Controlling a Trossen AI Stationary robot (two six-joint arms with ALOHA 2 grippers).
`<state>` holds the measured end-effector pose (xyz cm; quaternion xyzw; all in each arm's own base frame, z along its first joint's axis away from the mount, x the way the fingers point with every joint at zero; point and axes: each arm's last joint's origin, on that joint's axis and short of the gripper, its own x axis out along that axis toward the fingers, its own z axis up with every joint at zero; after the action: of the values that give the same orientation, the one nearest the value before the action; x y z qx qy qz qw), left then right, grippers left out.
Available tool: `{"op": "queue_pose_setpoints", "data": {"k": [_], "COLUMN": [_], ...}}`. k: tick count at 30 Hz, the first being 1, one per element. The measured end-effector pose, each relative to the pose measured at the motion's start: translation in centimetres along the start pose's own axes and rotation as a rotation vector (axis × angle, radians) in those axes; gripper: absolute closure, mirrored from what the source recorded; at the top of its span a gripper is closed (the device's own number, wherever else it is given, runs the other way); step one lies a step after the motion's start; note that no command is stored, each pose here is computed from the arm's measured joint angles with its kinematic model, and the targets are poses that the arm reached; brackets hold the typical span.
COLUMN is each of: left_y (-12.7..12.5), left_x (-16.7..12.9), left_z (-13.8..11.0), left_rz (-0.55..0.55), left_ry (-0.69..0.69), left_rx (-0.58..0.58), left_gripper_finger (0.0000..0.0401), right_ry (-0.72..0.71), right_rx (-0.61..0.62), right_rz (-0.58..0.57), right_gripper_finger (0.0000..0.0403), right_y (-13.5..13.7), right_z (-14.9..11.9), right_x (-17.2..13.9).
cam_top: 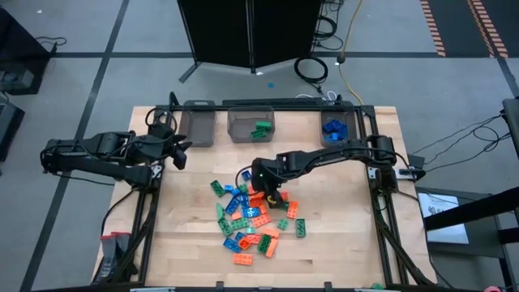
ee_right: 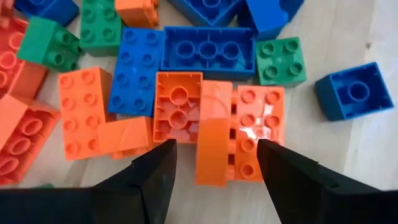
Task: Sort blocks
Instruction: Put the orange game piece into the left black bin
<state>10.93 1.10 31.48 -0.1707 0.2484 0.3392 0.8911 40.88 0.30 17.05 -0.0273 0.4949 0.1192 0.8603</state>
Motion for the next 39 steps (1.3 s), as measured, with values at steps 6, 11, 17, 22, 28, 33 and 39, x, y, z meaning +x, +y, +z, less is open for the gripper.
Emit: {"op": "queue_pose_setpoints", "data": {"k": [6, 11, 17, 22, 28, 33, 39], "left_y": [0.0, 0.0, 0.0, 0.0, 0.0, 0.0, 0.0], "left_x": [0.0, 0.0, 0.0, 0.0, 0.0, 0.0, 0.0], "left_z": [0.0, 0.0, 0.0, 0.0, 0.0, 0.0, 0.0], "left_rz": [0.000, 0.000, 0.000, 0.000, 0.000, 0.000, 0.000], "left_ry": [0.000, 0.000, 0.000, 0.000, 0.000, -0.001, -0.001], "left_rx": [-0.001, -0.002, -0.002, -0.002, -0.002, -0.003, -0.002], "left_gripper_finger": [0.0241, 0.0241, 0.0241, 0.0241, 0.0241, 0.0241, 0.0241], "right_ry": [0.016, 0.048, 0.038, 0.026, 0.020, 0.011, -0.073], "right_rx": [0.029, 0.043, 0.042, 0.041, 0.044, 0.050, 0.056], "right_rz": [-0.045, -0.114, -0.115, -0.114, -0.116, -0.118, -0.129], "right_gripper_finger": [0.0186, 0.0217, 0.0304, 0.0358, 0.0358, 0.0358, 0.0358], "right_y": [0.6, 0.5, 0.5, 0.5, 0.5, 0.6, 0.9], "right_z": [-1.1, -1.7, -1.7, -1.6, -1.5, -1.4, -0.3], "right_x": [1.0, 1.2, 1.2, 1.2, 1.2, 0.8, -1.9]}}
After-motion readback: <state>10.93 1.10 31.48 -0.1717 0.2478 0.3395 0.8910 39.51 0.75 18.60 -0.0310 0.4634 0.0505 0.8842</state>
